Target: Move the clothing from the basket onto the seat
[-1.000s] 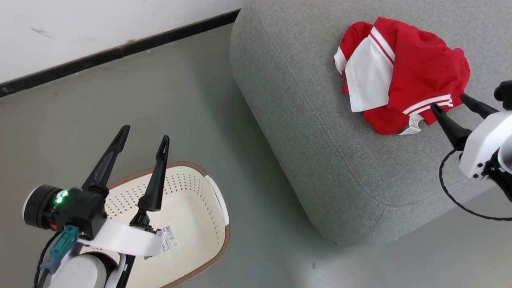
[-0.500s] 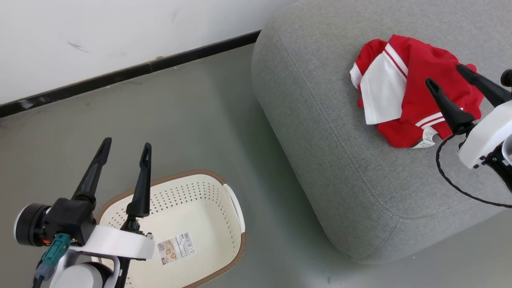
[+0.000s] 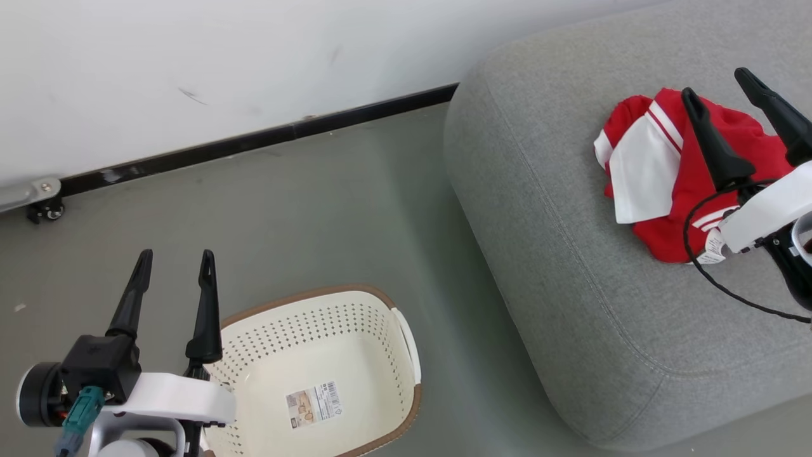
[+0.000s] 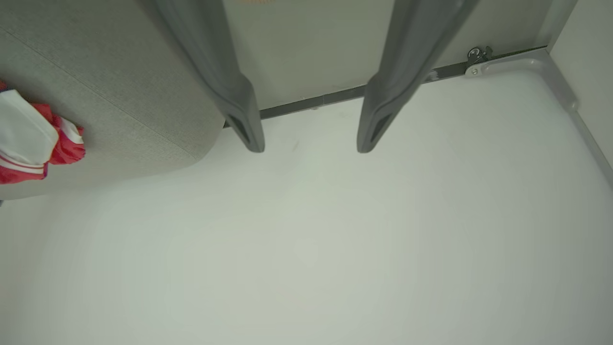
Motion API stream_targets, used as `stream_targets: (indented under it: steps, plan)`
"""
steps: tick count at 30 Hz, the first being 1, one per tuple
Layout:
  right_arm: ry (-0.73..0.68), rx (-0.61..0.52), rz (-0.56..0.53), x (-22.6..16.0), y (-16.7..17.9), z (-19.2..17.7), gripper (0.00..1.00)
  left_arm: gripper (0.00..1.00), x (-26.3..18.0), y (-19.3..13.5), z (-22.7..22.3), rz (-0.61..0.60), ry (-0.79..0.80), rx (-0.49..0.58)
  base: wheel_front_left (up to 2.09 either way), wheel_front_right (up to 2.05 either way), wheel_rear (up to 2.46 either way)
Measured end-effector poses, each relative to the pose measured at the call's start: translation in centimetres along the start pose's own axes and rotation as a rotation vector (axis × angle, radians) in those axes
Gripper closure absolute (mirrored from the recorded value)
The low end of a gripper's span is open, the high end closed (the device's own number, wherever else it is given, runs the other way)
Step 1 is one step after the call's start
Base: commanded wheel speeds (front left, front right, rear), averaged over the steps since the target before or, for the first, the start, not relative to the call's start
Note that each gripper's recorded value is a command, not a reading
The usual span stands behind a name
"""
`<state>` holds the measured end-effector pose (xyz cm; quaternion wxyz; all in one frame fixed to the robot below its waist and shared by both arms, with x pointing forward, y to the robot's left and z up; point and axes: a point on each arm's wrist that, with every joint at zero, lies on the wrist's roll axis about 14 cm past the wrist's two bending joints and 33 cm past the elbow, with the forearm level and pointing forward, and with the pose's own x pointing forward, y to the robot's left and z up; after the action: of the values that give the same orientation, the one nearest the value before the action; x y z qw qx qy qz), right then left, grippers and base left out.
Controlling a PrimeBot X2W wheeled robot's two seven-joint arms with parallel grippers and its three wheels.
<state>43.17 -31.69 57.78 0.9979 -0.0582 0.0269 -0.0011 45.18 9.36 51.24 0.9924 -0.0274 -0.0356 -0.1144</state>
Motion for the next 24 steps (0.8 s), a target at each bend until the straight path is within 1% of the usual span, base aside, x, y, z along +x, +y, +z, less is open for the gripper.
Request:
stream_targets:
  steps: [2,11,17,24]
  plan:
    - [-0.016,0.008,0.005,0.1,0.3,0.2,0.00,0.00,-0.3,0.2,0.0,0.012,0.004,-0.004,0.00,0.00,0.00]
    - [-0.100,0.090,0.051,0.2,4.2,0.5,0.00,0.00,-2.6,1.9,0.6,0.091,0.005,-0.005,0.00,0.00,0.00]
    - [-0.106,0.135,0.088,-0.3,7.0,-0.5,0.00,0.00,-4.1,2.6,0.9,0.127,0.005,-0.001,0.00,0.00,0.00]
    - [-0.136,0.175,0.081,-1.0,8.4,-0.9,0.00,0.00,-5.7,3.2,1.2,0.161,0.005,0.006,0.00,0.00,0.00]
